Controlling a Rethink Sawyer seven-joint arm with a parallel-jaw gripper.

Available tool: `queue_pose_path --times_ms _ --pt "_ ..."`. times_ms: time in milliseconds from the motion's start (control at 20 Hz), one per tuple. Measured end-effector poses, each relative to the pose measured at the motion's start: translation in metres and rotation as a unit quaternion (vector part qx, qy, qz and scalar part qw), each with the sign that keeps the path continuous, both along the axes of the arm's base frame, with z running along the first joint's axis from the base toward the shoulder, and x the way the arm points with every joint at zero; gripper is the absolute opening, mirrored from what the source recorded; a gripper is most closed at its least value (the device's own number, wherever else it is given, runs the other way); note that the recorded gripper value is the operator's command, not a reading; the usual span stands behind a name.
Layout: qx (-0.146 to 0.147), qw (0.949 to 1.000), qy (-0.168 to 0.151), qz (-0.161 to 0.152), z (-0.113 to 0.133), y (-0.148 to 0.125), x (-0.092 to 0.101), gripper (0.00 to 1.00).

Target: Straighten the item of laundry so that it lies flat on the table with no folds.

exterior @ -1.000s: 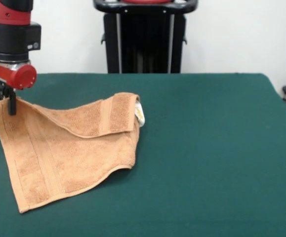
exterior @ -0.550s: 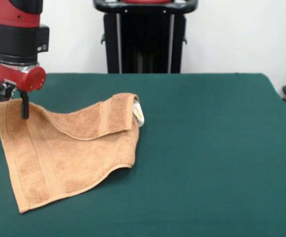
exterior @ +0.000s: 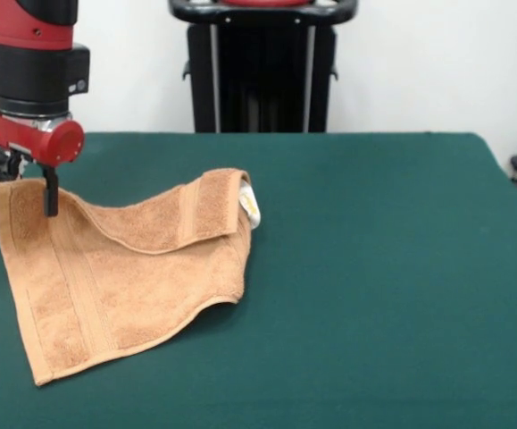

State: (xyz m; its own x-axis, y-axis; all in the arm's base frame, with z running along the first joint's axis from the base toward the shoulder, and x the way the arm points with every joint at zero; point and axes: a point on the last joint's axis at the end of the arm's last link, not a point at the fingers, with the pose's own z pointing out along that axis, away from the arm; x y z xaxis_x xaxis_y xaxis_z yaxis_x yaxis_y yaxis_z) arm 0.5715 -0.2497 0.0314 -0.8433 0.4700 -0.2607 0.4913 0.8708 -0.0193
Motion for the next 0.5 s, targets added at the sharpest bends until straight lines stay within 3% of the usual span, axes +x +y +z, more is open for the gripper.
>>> queue_pose_path --times_ms 500 --pt "0.002 0.9999 0.011 0.001 0.0006 0.0026 -0.0016 1.0"
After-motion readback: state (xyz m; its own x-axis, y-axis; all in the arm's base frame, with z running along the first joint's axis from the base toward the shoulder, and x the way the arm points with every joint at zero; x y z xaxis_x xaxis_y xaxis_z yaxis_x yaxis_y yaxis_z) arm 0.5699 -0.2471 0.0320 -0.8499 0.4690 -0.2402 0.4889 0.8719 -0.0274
